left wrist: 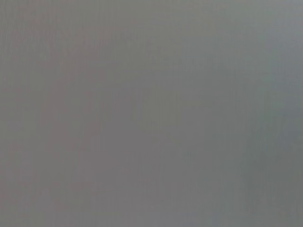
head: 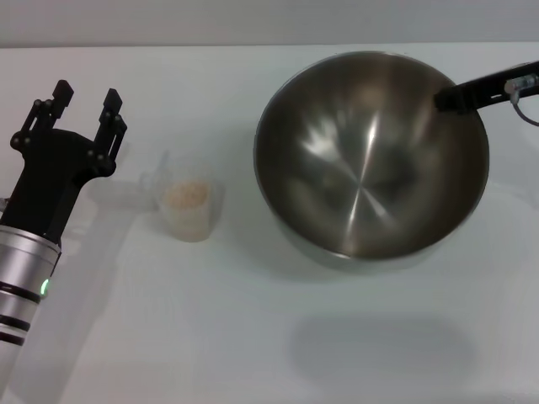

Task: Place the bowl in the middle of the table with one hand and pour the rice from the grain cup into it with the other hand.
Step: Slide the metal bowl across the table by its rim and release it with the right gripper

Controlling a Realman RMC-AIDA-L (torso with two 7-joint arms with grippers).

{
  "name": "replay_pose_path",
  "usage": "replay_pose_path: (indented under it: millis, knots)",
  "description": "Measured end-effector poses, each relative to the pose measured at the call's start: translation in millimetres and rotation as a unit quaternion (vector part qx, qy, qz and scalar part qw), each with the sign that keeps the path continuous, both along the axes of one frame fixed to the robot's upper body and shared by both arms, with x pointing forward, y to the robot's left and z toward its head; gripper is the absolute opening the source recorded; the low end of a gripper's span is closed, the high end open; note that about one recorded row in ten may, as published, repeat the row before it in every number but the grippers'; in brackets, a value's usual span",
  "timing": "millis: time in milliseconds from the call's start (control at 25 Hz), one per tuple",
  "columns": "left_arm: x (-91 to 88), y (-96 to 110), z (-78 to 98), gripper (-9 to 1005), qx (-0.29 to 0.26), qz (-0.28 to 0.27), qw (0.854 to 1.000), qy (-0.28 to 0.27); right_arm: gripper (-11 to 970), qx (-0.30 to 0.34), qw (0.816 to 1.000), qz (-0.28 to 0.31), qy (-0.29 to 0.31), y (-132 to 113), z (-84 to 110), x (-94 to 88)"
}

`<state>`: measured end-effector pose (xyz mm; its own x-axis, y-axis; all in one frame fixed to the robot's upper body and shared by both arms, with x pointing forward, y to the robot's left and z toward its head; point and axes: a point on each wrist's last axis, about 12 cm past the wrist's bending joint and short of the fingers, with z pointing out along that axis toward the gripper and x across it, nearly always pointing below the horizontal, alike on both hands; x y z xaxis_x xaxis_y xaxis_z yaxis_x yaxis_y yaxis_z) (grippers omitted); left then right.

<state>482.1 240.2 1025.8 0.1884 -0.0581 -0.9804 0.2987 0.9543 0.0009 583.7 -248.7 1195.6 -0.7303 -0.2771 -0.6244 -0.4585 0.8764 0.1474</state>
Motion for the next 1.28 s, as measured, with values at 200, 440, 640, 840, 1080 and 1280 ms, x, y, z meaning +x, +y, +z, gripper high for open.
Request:
replay_pose_path:
  millis: [200,440,640,840,1080,1280]
  knots:
    - [1.5,-2,1.0,593,-0.001,-0.002,1.0,-0.002,24,0.023,0.999,0.025,0.0,5,-1.3,-2.3]
    - [4.5,-3,2.1,593,0.001,-0.005,1.0,-0.004,29,0.037,0.998,0.039,0.011,6,-9.0,-6.4]
    - [5.6,-3,2.5,593,0.003,-0.006,1.0,-0.005,33,0.046,0.998,0.041,0.023,5,-15.6,-6.8]
    - [5.5,-3,2.4,593,0.005,-0.009,1.0,-0.005,38,0.055,0.997,0.044,0.039,6,-24.6,-7.1]
    - [5.5,-3,2.4,594,0.006,-0.011,1.0,-0.005,43,0.069,0.995,0.046,0.055,7,-34.9,-5.7]
    - [5.3,-3,2.3,594,0.006,-0.011,1.0,-0.005,47,0.07,0.994,0.041,0.066,7,-42.4,-3.8]
